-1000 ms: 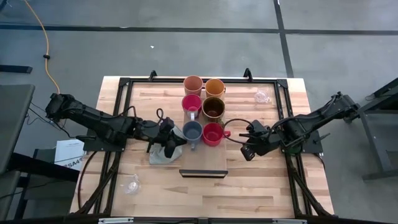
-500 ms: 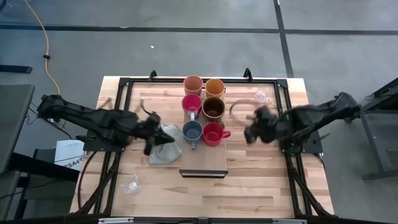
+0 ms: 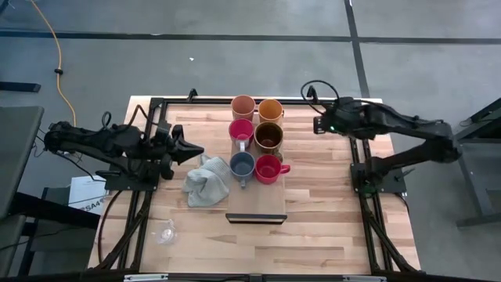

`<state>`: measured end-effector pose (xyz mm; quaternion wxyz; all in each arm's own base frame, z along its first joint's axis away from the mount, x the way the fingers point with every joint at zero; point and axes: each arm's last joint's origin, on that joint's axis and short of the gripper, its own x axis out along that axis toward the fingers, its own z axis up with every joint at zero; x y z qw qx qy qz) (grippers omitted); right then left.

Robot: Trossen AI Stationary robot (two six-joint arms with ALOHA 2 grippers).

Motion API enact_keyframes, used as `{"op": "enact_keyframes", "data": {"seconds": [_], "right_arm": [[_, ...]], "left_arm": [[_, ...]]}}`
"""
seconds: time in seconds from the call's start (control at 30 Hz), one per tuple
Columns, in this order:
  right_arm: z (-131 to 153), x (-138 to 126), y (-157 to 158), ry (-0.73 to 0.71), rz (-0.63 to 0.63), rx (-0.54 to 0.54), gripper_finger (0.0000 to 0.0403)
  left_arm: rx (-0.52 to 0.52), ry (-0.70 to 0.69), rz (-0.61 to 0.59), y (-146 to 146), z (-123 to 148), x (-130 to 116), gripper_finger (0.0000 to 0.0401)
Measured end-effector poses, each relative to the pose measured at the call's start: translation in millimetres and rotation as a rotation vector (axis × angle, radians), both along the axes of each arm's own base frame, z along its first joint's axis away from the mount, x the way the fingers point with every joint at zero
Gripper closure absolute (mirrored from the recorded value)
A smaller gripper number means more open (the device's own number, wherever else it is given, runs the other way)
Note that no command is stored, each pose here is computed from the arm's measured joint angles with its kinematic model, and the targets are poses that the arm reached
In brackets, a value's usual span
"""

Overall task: Stack small to large cups/mugs on shelf
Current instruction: Put the top transparent mug on the shelf

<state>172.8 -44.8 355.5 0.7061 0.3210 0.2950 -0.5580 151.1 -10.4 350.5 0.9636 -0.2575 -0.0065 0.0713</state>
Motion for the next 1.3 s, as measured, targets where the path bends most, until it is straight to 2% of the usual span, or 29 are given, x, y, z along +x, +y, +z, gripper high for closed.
{"op": "enact_keyframes", "data": {"seconds": [0.2,0.37,0.5,0.63,0.8,1.17,1.3], "right_arm": [[-47,-11,-40,0.017,-0.318,0.083,0.0207],[-95,-22,-63,-0.031,-0.557,0.132,0.0161],[-122,-28,-76,-0.152,-0.733,0.099,0.0159],[-139,-32,-89,-0.262,-0.833,0.083,0.0167],[-154,-41,-102,-0.287,-0.940,0.127,0.0186],[-176,-44,-133,-0.314,-0.992,0.256,0.0217],[-179,-42,-137,-0.321,-0.967,0.273,0.0228]], "left_arm": [[-0.018,0.010,-0.001,0,-2,3,0.0401],[-0.025,0.011,-0.001,-1,-2,4,0.0401],[-0.025,0.010,-0.001,-1,-2,4,0.0401],[-0.026,0.009,-0.001,-1,-2,4,0.0401],[-0.030,0.008,-0.002,-1,-2,4,0.0401],[-0.062,0.002,-0.002,-1,-2,4,0.0401],[-0.079,-0.001,-0.002,-1,-2,4,0.0401]]}}
